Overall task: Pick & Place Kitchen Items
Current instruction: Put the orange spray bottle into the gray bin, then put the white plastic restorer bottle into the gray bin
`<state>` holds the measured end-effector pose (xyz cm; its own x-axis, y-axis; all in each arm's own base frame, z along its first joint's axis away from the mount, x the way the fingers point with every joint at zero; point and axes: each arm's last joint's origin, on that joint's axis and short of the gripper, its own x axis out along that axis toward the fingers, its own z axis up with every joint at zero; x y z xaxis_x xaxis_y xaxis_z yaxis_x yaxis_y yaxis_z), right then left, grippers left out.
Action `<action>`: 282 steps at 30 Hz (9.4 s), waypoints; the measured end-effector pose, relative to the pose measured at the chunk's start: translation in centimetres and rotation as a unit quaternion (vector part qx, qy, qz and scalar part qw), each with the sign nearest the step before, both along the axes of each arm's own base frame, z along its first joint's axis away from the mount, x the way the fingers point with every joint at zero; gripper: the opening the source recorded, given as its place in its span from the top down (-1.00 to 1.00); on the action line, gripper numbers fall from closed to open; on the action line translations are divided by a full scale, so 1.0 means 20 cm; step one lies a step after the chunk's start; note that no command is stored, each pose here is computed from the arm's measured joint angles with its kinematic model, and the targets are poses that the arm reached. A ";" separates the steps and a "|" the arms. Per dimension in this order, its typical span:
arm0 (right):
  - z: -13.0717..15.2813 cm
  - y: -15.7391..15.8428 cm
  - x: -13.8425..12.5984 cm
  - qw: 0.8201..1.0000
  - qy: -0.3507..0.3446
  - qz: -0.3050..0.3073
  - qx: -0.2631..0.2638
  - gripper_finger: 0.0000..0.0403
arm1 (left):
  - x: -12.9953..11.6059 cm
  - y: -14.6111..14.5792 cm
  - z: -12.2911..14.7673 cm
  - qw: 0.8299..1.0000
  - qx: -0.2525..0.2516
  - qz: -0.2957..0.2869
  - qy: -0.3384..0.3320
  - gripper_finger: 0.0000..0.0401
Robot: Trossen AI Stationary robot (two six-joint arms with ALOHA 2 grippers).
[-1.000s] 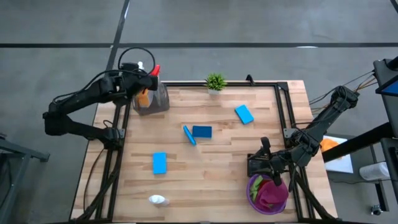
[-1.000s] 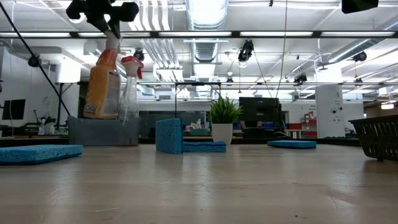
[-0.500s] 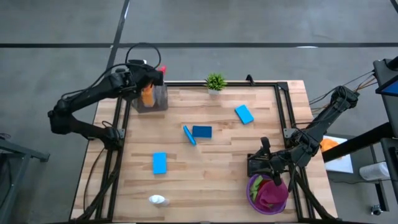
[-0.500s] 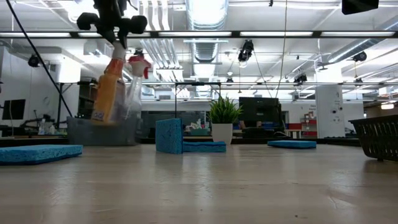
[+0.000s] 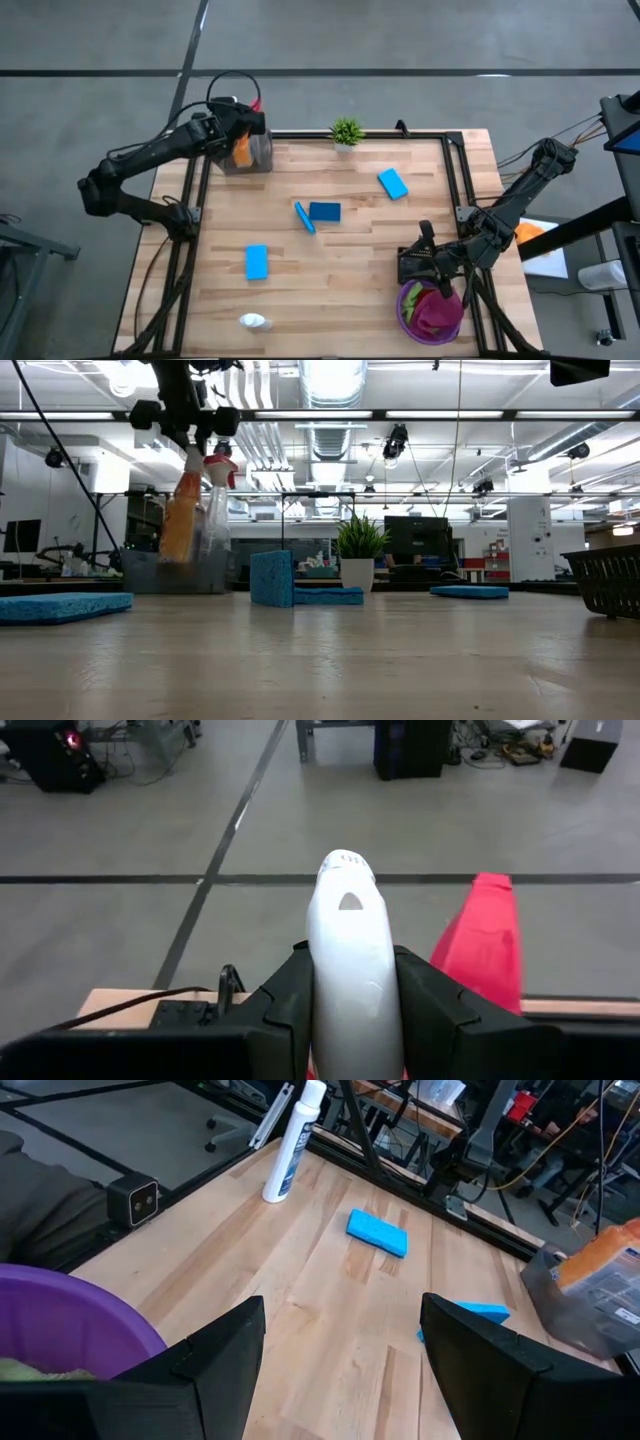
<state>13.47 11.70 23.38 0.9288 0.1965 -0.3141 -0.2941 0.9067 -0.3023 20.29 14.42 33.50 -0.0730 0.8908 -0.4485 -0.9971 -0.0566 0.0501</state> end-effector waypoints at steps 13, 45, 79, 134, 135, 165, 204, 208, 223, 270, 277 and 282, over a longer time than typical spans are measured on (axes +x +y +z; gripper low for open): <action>0.00 0.00 0.00 1.000 0.002 -0.001 0.002 -0.31 | 0.01 0.02 -0.06 1.000 0.000 -0.018 -0.008 0.08; 0.00 0.00 0.00 1.000 0.005 0.006 0.008 -0.31 | -0.36 -0.61 0.32 0.847 0.021 -0.524 -0.085 -0.12; 0.00 0.00 0.00 1.000 0.009 0.008 0.018 -0.31 | 0.02 -1.83 -0.06 0.612 -0.247 -0.737 0.143 -0.12; 0.00 0.00 0.00 1.000 0.009 0.008 0.018 -0.31 | 0.10 -1.98 -0.22 0.608 -0.288 -0.695 0.254 -0.09; 0.00 0.00 0.00 1.000 0.009 0.008 0.018 -0.31 | 0.10 -1.98 -0.22 0.607 -0.287 -0.696 0.255 -0.03; 0.00 0.00 0.00 1.000 0.008 0.008 0.018 -0.31 | 0.09 -1.86 -0.08 0.731 -0.372 -0.560 0.116 0.48; -0.05 0.00 -0.01 1.000 0.016 0.005 0.019 -0.31 | -0.30 -1.35 -0.32 0.779 -0.005 -0.578 -0.242 0.48; -0.05 0.00 -0.01 1.000 0.017 0.005 0.022 -0.31 | -0.35 -1.27 -0.27 0.806 -0.006 -0.545 -0.230 0.48; -0.05 0.00 -0.01 1.000 0.017 0.004 0.023 -0.31 | -0.38 -1.01 -0.24 0.906 -0.051 -0.390 -0.158 0.48; -0.05 0.00 -0.01 1.000 0.018 0.004 0.021 -0.31 | -0.32 -0.40 -0.06 0.994 -0.039 -0.092 0.036 0.48; -0.05 0.00 -0.01 1.000 0.020 0.004 0.019 -0.31 | -0.31 -0.35 -0.12 0.996 -0.040 -0.063 0.040 0.48; -0.05 0.00 -0.01 1.000 0.020 0.004 0.019 -0.31 | -0.30 -0.30 -0.18 0.998 -0.035 -0.044 0.042 0.48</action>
